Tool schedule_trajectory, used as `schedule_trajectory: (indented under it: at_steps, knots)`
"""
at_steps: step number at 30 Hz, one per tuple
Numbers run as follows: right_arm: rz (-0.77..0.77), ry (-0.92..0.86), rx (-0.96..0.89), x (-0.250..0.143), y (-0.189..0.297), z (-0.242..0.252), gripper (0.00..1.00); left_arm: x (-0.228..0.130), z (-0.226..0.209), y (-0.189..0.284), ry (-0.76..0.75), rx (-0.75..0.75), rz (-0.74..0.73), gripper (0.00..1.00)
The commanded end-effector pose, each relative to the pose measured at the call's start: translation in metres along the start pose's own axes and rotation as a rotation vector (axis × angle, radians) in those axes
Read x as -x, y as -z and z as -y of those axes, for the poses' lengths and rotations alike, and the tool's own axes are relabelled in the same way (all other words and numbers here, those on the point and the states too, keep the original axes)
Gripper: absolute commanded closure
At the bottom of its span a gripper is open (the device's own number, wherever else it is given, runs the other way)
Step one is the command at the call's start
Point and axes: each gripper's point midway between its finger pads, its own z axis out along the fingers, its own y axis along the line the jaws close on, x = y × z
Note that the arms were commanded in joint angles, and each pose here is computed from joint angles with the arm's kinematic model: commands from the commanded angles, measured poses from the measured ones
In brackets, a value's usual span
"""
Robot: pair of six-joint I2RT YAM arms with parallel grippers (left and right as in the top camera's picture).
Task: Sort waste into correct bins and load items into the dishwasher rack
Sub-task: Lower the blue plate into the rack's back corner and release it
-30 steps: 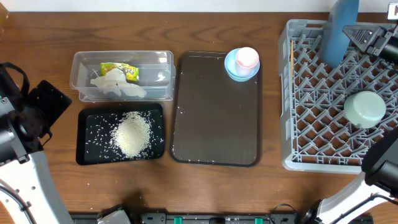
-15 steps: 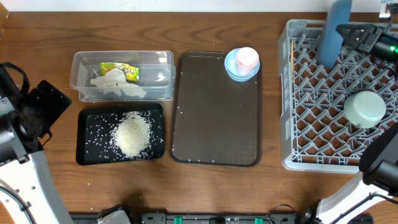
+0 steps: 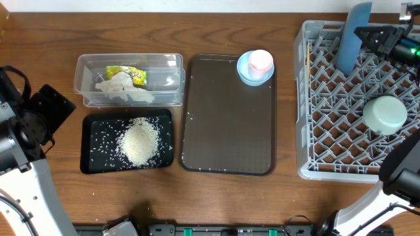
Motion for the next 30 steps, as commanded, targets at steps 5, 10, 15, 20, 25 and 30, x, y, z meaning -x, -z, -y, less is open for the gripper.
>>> schedule_trajectory:
  at_steps: [5, 10, 15, 20, 25, 30]
  knots:
    - [0.022, -0.031, -0.029, 0.004, 0.005, -0.001, 0.99, 0.002, -0.002, 0.0, 0.002, 0.01, 0.006, 0.07]
    - [0.058, -0.043, -0.076, 0.011, 0.018, 0.01, 0.99, 0.002, -0.002, 0.0, 0.001, 0.01, 0.007, 0.07]
    - [0.09, -0.059, -0.125, 0.017, 0.03, 0.021, 0.98, 0.002, -0.002, 0.0, 0.001, 0.01, 0.006, 0.07]
    - [0.099, -0.065, -0.141, 0.018, 0.034, 0.025, 0.93, 0.002, -0.002, 0.0, 0.001, 0.01, 0.006, 0.07]
    - [0.117, -0.106, -0.244, 0.016, 0.04, 0.044, 0.91, 0.002, -0.002, 0.0, 0.001, 0.01, 0.006, 0.07]
    - [0.16, -0.165, -0.443, 0.015, 0.06, 0.08, 0.93, 0.002, -0.002, 0.0, 0.001, 0.01, 0.006, 0.07]
